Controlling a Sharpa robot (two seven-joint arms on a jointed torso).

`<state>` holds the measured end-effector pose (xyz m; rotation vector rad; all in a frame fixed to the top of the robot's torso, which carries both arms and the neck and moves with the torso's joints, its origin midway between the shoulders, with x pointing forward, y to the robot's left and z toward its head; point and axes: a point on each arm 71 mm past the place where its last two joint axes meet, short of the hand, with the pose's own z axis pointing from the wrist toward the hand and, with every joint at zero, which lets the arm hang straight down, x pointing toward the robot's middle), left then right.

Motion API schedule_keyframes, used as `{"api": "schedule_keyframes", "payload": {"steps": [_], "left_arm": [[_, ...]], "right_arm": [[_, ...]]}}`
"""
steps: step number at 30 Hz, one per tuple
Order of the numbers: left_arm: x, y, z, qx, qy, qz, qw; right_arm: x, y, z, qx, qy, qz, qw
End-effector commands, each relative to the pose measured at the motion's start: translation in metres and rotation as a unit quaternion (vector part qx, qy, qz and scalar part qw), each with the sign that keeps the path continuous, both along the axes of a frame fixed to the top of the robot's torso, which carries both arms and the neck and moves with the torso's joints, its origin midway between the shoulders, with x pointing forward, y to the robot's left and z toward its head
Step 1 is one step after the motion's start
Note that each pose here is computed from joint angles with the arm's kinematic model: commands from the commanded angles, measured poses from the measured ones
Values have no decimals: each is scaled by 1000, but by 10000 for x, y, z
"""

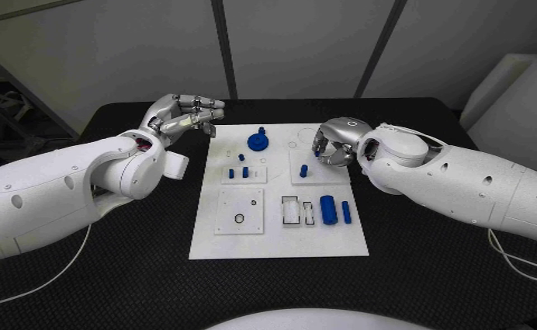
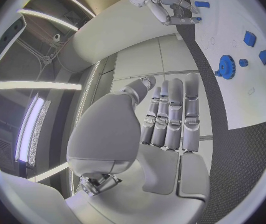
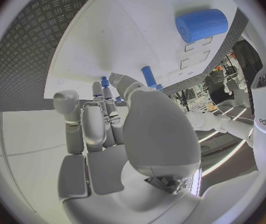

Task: Assemble the parts on the task board

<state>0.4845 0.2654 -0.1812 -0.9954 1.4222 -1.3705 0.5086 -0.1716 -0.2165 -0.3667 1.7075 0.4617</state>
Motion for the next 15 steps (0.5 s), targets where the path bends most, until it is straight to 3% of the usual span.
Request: {"api": "schedule_keyframes", "payload": {"steps": [1, 15], "left_arm": [[-1, -7, 30, -22, -10, 5, 1000], [-8, -7, 33, -22, -10, 6, 1000]], "right_arm": [[8, 8, -29, -13, 4, 3, 1000], [3, 51, -109, -17, 15, 3, 1000]]}}
